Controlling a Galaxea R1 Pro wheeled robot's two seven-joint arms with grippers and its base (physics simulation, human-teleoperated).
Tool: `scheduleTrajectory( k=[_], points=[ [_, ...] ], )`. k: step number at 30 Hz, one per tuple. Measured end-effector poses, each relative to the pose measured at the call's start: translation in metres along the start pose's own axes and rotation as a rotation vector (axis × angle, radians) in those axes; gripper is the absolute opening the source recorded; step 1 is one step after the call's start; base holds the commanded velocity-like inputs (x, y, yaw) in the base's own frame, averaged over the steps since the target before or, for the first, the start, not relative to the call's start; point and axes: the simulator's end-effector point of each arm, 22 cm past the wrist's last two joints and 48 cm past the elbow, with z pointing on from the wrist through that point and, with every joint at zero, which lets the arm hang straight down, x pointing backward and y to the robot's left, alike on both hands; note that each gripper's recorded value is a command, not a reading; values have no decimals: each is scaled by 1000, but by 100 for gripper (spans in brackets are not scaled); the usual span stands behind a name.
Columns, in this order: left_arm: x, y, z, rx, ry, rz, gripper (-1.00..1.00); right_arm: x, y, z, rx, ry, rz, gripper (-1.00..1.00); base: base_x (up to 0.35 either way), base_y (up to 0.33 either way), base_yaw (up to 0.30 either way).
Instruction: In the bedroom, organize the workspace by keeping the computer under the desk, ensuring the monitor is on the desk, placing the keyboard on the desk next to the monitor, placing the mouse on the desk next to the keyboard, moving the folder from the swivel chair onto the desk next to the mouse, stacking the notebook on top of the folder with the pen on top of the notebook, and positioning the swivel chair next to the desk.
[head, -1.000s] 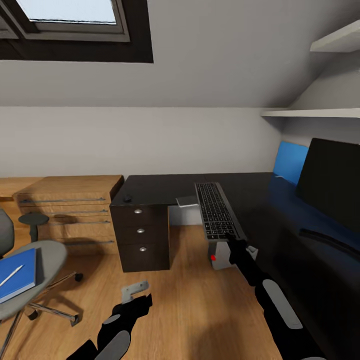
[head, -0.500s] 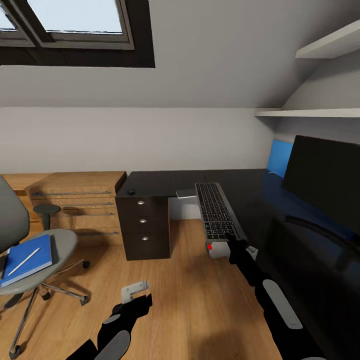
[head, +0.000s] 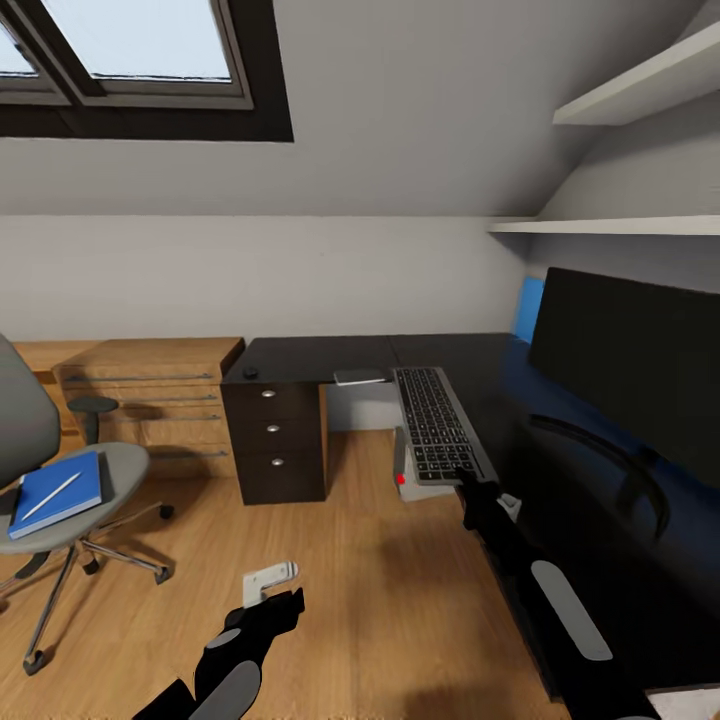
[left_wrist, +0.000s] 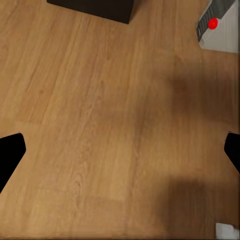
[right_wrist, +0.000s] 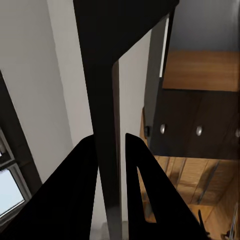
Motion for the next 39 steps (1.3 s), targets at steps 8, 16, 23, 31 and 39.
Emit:
scheduleTrajectory(
  k=[8,16,23,31,39],
  points=[
    [0,0,0,0,0,0,100,0,-1,0,2,0,0,-100,-147,-311,0],
    [0,0,0,0,0,-1,100,2,-10,-1,19,0,10,-100,-145,-312,0],
    [0,0,0,0,0,-2,100,2,-24,-3,49,-2,20,-100,-145,-312,0],
    [-1,0,0,1,0,-2,100,-1,-25,-3,42,-19,96,-100,-118,-237,0],
    [0,0,0,2,2,-2,100,4,-52,-7,120,-11,111,-100,-9,-17,0]
  ],
)
